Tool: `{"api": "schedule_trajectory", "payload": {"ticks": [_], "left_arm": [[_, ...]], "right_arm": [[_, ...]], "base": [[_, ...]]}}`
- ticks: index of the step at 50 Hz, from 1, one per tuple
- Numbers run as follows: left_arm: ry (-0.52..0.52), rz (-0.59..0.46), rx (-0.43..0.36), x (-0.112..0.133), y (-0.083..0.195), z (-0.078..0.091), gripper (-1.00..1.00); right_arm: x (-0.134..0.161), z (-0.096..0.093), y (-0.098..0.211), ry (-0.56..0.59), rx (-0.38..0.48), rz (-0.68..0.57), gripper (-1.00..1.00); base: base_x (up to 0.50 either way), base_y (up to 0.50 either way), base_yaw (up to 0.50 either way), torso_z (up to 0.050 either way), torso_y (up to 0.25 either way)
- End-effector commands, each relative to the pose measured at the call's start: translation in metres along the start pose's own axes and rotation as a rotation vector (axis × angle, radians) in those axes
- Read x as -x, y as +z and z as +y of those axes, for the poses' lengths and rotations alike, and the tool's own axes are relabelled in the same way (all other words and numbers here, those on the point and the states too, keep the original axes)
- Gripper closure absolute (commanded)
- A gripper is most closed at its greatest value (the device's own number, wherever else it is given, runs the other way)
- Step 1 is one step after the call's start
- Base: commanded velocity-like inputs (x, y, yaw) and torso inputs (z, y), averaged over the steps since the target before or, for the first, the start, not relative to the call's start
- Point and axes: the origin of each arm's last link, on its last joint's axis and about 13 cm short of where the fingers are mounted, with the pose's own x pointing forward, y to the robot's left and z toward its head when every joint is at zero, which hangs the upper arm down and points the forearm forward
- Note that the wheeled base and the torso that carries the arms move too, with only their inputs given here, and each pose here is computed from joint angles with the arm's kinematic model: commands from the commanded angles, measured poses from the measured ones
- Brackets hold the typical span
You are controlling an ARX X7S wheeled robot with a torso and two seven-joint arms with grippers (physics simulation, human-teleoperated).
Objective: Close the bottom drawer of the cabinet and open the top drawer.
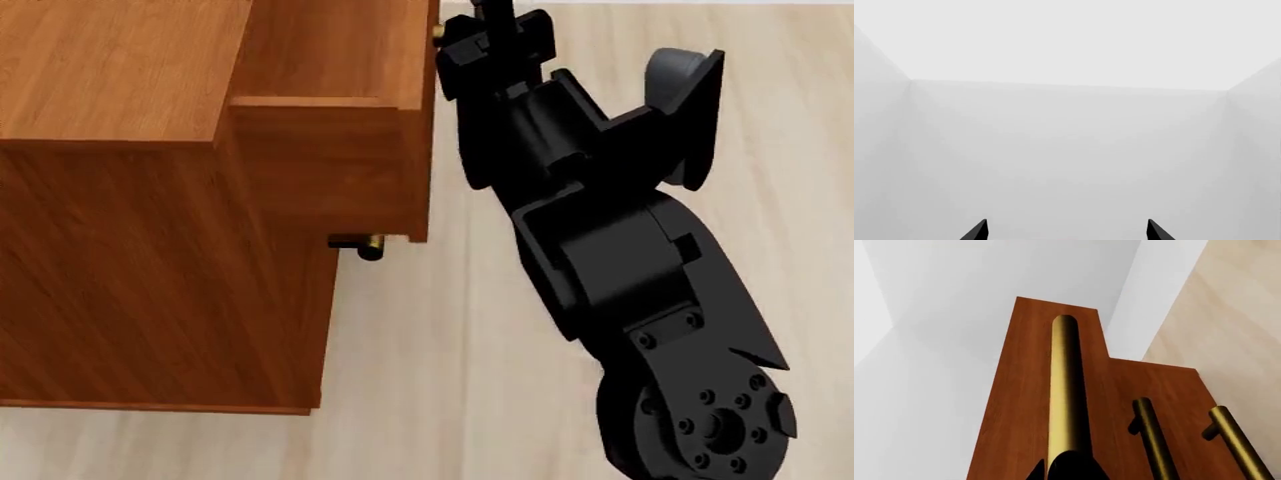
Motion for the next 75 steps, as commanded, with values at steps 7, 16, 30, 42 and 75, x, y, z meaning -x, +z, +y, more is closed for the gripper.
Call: {"api": "schedule_trajectory", "payload": {"ticks": [7, 16, 30, 42, 75], "left_arm": [[-0.002, -0.003, 0.002, 0.0, 0.001, 0.0, -1.0], [0.0, -0.003, 0.002, 0.0, 0.0, 0.0, -1.0], [0.0, -0.004, 0.001, -0.002, 0.001, 0.0, -1.0], [-0.002, -0.008, 0.001, -0.002, 0.001, -0.001, -1.0], [0.001, -0.013, 0.001, -0.001, 0.003, -0.001, -1.0]], "right_arm": [[0.005, 0.017, 0.013, 0.139, -0.004, -0.055, 1.0], [0.003, 0.019, 0.012, 0.139, -0.007, -0.052, 1.0], [0.002, 0.016, 0.01, 0.142, -0.013, -0.046, -1.0], [0.002, 0.016, 0.011, 0.141, -0.018, -0.049, -1.0], [-0.004, -0.004, 0.01, 0.062, -0.033, -0.065, -1.0]], "base": [[0.0, 0.0, 0.0, 0.001, 0.003], [0.0, 0.0, 0.0, 0.001, 0.003], [0.0, 0.0, 0.0, 0.001, 0.002], [0.0, 0.0, 0.0, 0.0, 0.001], [0.0, 0.0, 0.0, 0.0, 0.001]]}}
